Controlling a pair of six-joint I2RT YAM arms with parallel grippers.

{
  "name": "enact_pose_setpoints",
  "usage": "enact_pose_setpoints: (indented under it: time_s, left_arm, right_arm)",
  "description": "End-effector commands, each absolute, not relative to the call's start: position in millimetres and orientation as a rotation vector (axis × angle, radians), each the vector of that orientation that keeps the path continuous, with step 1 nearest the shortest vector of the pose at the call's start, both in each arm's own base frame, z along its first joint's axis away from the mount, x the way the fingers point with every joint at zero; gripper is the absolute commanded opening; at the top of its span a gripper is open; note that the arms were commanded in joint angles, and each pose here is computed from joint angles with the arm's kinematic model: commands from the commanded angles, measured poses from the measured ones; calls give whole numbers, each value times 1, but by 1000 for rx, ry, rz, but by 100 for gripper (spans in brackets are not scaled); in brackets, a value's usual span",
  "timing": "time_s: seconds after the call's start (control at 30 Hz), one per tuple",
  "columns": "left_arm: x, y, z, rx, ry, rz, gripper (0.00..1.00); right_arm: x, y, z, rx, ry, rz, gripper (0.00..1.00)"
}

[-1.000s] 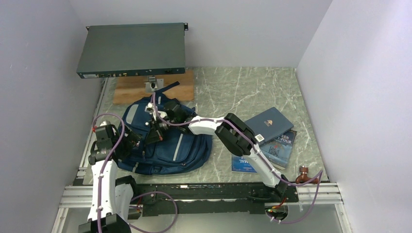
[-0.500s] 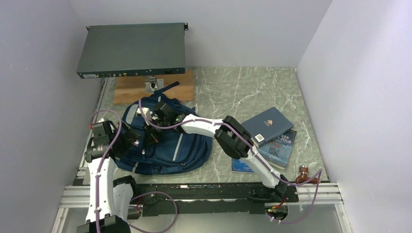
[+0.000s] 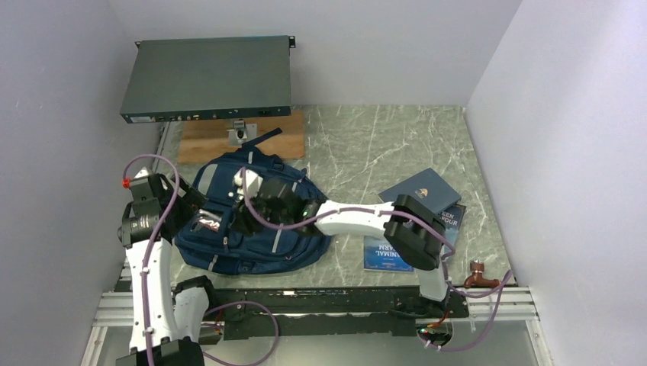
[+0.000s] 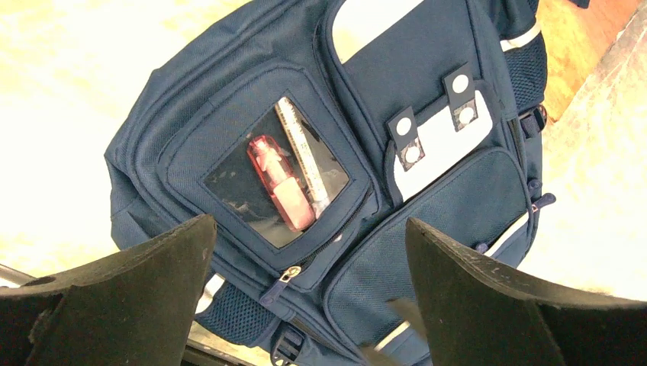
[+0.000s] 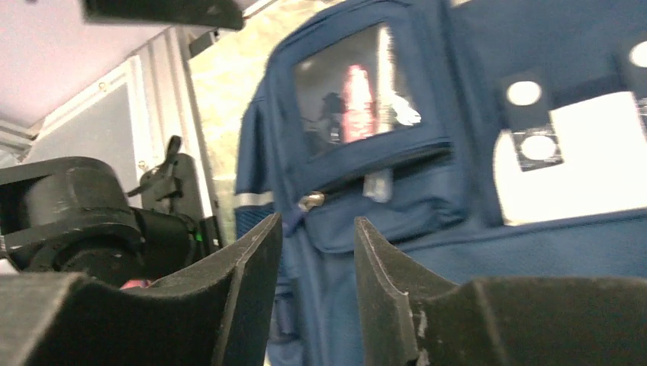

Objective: Pack the student bag
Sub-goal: Place the stationery in the student bag.

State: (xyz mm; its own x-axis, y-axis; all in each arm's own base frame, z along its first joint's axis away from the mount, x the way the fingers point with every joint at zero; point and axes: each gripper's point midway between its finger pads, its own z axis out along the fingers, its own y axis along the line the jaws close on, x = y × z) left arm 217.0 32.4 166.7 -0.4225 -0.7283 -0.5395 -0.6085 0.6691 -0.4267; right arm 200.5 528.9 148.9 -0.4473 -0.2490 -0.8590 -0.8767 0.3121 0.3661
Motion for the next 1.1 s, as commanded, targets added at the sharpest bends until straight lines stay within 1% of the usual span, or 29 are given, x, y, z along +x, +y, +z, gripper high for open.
enact_pose_setpoints:
  time_s: [0.0, 0.07, 0.13, 0.2, 0.27, 0.33, 0.53, 0.6, 0.67, 0.73, 0.83, 0.93, 1.07]
  left_arm:
    - [218, 39, 183, -984, 2173, -168, 100]
    - [219, 37, 186, -967, 2178, -183, 100]
    - [219, 36, 187, -954, 2171, -185, 100]
    - [215, 41, 188, -962, 2158, -150, 100]
    - [218, 38, 187, -933, 2162, -173, 100]
    - [218, 37, 182, -961, 2180, -181, 100]
    - [231, 39, 156, -1009, 2206, -263, 100]
    - [236, 45, 150, -1009, 2214, -285, 100]
    - [241, 59, 148, -1020, 2213, -243, 100]
    - [243, 77, 145, -1078, 2219, -173, 100]
    - [247, 90, 132, -1173, 2239, -174, 100]
    - [254, 98, 117, -1252, 2208, -273, 100]
    - [263, 92, 103, -1238, 2175, -428, 100]
  right_arm:
    - [163, 553, 151, -932, 1811, 1129, 43]
    - [158, 560, 149, -948, 1798, 1133, 43]
    - [158, 562, 145, -948, 1784, 1157, 39]
    - [175, 556, 141, -843, 1825, 1159, 37]
    - [188, 554, 134, -821, 1862, 1202, 38]
    - [190, 555, 129, -865, 1873, 1298, 39]
    - [204, 556, 118, -938, 1853, 1430, 38]
    - [212, 558, 118, -932, 1854, 1451, 35]
    - [218, 559, 118, -914, 1848, 1482, 33]
    - [222, 559, 118, -905, 1840, 1516, 30]
    - [223, 561, 118, -916, 1825, 1555, 25]
    - [218, 566, 118, -947, 1812, 1601, 20]
    - [216, 572, 112, -960, 1809, 1640, 13]
